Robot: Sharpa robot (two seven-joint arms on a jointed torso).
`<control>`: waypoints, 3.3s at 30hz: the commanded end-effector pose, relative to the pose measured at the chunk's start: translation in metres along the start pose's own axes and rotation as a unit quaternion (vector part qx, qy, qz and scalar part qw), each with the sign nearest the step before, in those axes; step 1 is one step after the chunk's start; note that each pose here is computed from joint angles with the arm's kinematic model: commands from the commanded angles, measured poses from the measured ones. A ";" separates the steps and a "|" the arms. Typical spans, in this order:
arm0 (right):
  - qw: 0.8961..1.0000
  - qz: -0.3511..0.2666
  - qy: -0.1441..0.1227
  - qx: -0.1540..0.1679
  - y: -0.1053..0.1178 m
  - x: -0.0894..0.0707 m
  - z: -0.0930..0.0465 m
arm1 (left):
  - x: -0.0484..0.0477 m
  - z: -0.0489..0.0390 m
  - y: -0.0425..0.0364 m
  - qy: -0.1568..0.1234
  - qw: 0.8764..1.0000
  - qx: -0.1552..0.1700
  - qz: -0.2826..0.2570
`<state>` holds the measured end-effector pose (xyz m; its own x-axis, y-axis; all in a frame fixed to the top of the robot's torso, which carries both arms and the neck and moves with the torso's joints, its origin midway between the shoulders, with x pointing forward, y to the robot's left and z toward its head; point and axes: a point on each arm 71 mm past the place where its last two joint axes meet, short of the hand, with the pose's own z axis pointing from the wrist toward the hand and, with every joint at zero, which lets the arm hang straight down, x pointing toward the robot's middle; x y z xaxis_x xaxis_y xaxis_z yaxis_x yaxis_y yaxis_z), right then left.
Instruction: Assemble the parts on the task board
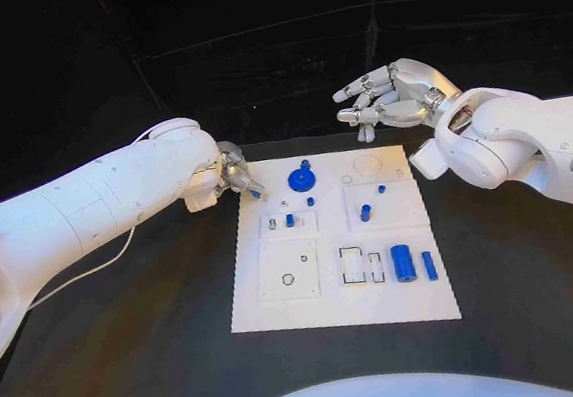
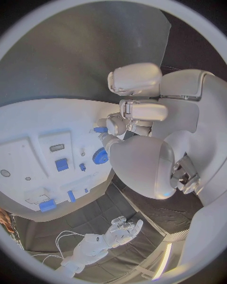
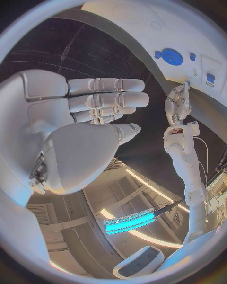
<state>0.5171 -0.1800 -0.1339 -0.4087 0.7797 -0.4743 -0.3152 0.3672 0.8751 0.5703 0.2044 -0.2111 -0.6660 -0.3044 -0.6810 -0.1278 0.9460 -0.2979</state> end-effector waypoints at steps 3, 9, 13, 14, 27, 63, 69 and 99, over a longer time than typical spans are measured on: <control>1.000 0.002 0.002 -0.005 0.002 -0.001 0.000 | 0.0025 -0.0109 -0.0034 -0.022 0.999 0.018 -0.026; 1.000 0.002 0.004 -0.005 0.001 0.000 0.001 | 0.0129 -0.0247 -0.0062 -0.024 0.998 0.043 -0.028; 1.000 0.002 0.004 -0.005 0.001 0.000 0.001 | 0.0207 -0.0316 -0.0041 -0.030 0.997 0.055 -0.034; 1.000 0.002 0.004 -0.005 0.001 0.000 0.001 | 0.0234 -0.0330 -0.0033 -0.030 0.997 0.057 -0.036; 1.000 0.003 0.006 -0.004 0.000 0.001 0.002 | 0.0535 -0.0368 0.0014 -0.027 0.998 0.063 -0.011; 1.000 0.004 0.008 -0.003 -0.001 0.003 0.002 | 0.0689 -0.0309 0.0019 0.013 0.999 0.044 0.023; 1.000 0.004 0.009 -0.002 -0.002 0.003 0.003 | 0.0701 -0.0308 -0.0005 0.015 0.999 0.046 0.024; 1.000 0.007 0.018 -0.006 -0.001 0.005 0.004 | 0.0704 -0.0236 -0.0092 0.022 0.999 0.039 0.030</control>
<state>0.5190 -0.1757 -0.1383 -0.4326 0.7692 -0.4703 -0.3111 0.3623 0.8786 0.5096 0.1793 -0.2370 -0.6816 -0.2592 -0.6842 -0.0376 0.9463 -0.3211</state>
